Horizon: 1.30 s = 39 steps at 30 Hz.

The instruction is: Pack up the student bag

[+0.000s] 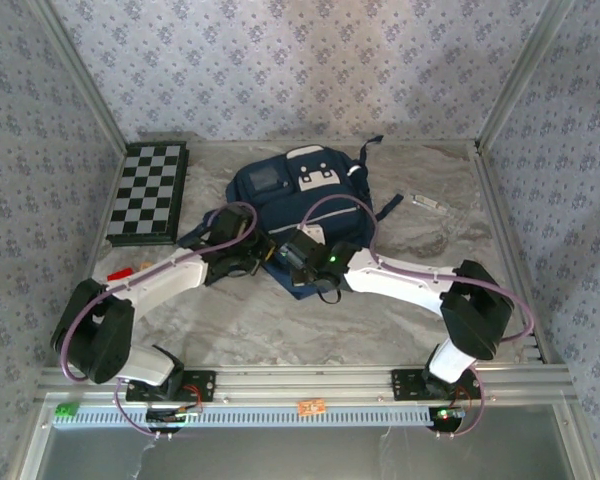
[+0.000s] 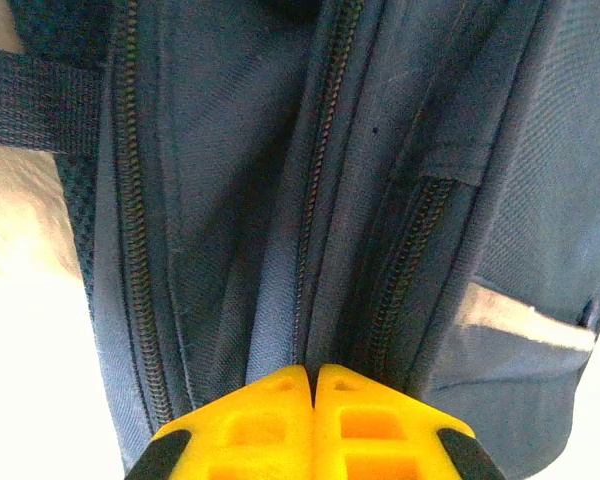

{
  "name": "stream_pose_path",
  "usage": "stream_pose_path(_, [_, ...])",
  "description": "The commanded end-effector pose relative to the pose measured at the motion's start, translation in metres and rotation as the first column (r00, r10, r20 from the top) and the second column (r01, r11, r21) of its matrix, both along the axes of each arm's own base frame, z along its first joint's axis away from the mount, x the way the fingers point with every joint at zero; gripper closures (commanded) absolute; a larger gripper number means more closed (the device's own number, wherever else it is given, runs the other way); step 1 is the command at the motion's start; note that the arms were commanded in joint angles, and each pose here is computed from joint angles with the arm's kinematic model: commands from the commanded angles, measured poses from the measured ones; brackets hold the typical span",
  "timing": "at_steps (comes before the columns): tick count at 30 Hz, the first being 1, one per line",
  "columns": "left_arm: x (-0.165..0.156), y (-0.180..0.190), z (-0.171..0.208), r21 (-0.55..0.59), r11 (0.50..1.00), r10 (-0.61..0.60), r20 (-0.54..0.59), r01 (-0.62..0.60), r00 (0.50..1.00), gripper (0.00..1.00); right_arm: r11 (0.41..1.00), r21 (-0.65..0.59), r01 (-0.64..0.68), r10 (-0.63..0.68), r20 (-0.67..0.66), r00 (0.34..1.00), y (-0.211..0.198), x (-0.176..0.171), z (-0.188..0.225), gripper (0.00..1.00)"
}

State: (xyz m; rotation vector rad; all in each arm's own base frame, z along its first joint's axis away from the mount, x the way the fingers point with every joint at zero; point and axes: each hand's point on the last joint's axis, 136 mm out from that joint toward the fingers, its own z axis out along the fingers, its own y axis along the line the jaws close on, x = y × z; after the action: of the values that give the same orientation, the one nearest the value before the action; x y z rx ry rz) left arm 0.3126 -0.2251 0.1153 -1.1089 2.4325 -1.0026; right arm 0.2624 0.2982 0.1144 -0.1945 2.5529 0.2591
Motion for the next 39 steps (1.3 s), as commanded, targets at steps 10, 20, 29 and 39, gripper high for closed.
stream_pose_path(10, [0.092, 0.050, 0.058, 0.129, 0.980, -0.177, 0.247, 0.149, 0.953, 1.00, 0.990, -0.128, -0.059, 0.056, -0.024, 0.998, -0.066, 0.002, 0.007, 1.00])
stream_pose_path(20, [0.054, 0.040, 0.066, 0.009, 0.980, -0.196, 0.216, 0.199, 0.956, 0.54, 0.987, 0.072, -0.145, 0.145, 0.010, 0.989, 0.034, 0.010, 0.028, 1.00])
stream_pose_path(29, [0.008, -0.007, 0.029, -0.177, 0.984, -0.023, 0.048, 0.031, 0.999, 0.52, 0.992, 0.055, -0.117, 0.117, -0.002, 0.993, 0.025, 0.006, 0.016, 1.00])
stream_pose_path(39, [0.027, -0.009, 0.020, -0.044, 0.998, 0.046, 0.053, -0.043, 0.998, 0.80, 0.993, 0.040, -0.112, 0.112, 0.007, 0.994, 0.024, 0.010, 0.014, 1.00])
